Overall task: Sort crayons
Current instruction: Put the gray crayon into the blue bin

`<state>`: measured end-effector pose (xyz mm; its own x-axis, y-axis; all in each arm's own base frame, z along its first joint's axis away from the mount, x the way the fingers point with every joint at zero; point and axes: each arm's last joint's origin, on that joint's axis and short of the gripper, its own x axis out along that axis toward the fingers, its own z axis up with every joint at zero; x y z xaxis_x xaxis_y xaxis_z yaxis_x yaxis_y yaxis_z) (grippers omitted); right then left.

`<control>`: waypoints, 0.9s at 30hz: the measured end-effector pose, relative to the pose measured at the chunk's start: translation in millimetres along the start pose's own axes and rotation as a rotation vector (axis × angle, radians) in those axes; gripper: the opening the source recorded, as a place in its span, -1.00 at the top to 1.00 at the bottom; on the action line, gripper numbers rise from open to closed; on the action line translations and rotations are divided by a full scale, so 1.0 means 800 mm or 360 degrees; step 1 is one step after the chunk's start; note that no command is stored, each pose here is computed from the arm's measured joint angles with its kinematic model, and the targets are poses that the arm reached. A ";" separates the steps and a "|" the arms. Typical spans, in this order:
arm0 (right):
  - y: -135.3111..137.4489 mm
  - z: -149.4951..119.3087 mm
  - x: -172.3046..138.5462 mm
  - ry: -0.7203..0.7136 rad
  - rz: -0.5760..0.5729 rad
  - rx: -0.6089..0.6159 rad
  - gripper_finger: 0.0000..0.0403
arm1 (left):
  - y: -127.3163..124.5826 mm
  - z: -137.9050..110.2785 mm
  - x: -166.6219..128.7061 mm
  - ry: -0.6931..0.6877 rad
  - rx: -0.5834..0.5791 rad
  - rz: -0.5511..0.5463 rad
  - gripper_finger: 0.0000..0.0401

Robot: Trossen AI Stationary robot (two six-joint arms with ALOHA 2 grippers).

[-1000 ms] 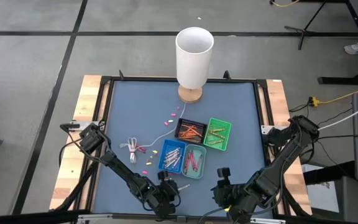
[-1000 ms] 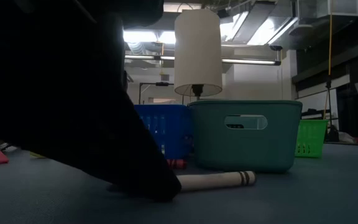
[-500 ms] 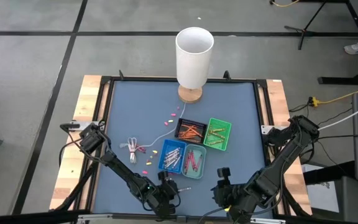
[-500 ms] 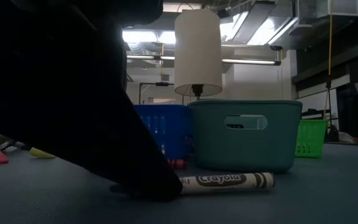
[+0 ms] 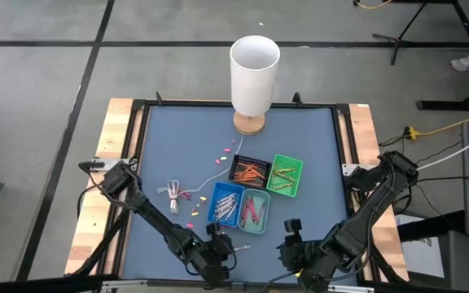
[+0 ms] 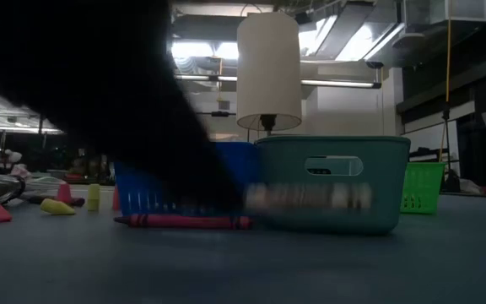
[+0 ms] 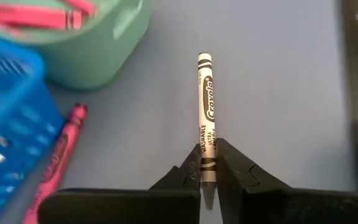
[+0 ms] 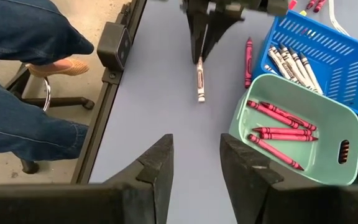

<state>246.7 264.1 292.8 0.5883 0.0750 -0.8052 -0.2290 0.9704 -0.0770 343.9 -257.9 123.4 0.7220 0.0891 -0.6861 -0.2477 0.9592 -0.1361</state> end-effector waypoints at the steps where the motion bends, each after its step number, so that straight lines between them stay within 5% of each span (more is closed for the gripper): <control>1: 0.000 0.000 0.000 0.0001 -0.0001 -0.0001 0.36 | -0.001 0.005 -0.006 -0.0014 -0.0006 -0.0014 0.95; 10: -0.001 -0.002 0.000 0.0024 -0.0013 -0.0011 0.36 | 0.008 0.056 -0.057 -0.0082 0.0075 -0.0088 0.95; 27: -0.001 -0.002 0.000 0.0021 -0.0011 -0.0010 0.36 | 0.101 0.095 -0.069 0.0270 0.0199 0.0389 0.94</control>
<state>245.8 263.1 292.1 0.5797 0.0651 -0.8122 -0.2297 0.9694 -0.0862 333.6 -165.1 204.5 0.5304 0.2853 -0.7983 -0.3117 0.9413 0.1293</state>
